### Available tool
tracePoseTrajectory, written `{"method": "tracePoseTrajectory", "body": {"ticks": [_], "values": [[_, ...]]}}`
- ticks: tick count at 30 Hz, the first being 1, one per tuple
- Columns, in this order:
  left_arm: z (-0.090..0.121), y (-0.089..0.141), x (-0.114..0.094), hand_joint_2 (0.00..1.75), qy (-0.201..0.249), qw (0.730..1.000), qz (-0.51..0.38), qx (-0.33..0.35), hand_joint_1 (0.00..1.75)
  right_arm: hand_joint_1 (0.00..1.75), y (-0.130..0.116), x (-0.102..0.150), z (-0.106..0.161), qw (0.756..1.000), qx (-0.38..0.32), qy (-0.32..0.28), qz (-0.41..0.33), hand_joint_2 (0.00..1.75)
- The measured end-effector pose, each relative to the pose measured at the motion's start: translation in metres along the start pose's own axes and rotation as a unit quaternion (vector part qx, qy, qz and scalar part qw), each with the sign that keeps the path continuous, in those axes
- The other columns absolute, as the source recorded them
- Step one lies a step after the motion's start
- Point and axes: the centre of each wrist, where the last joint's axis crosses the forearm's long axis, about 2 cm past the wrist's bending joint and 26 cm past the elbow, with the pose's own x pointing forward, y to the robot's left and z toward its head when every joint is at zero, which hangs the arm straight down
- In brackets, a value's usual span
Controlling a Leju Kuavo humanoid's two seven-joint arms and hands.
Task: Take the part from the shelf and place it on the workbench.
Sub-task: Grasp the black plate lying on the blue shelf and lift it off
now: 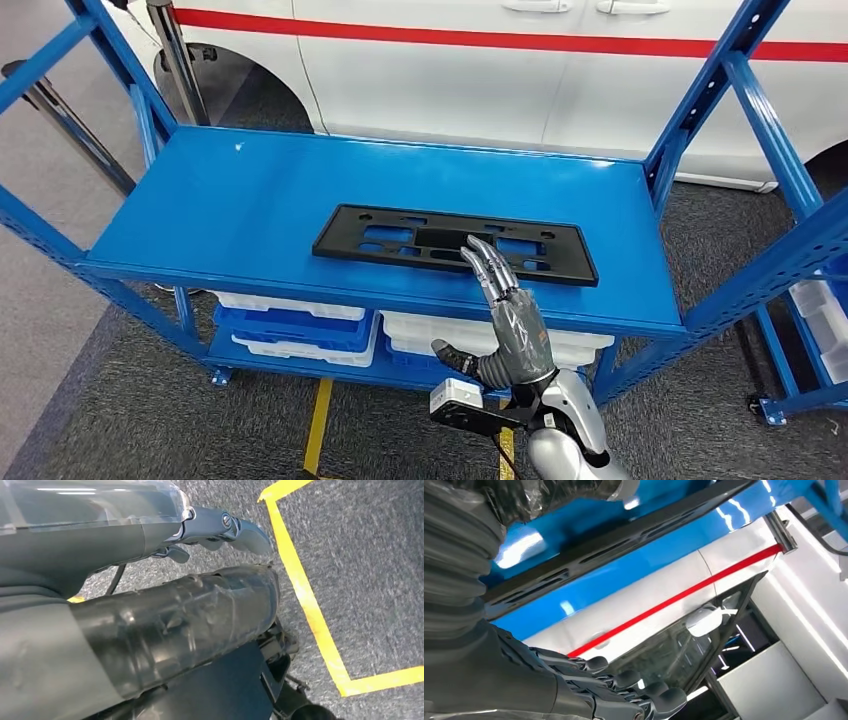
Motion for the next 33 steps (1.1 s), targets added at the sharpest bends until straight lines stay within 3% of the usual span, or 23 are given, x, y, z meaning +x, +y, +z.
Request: {"method": "tracePoseTrajectory", "body": {"ticks": [19,33], "values": [[0.0,0.0,-0.001,0.0,0.006,1.0,-0.007,0.0,0.0,0.0,-0.003,-0.002,0.001,0.999,0.005,-0.007,0.051,1.75],[0.0,-0.001,0.0,0.0,0.004,1.0,-0.009,-0.001,0.0,0.0,-0.018,-0.019,0.014,0.993,0.07,0.007,0.097,1.75]]}}
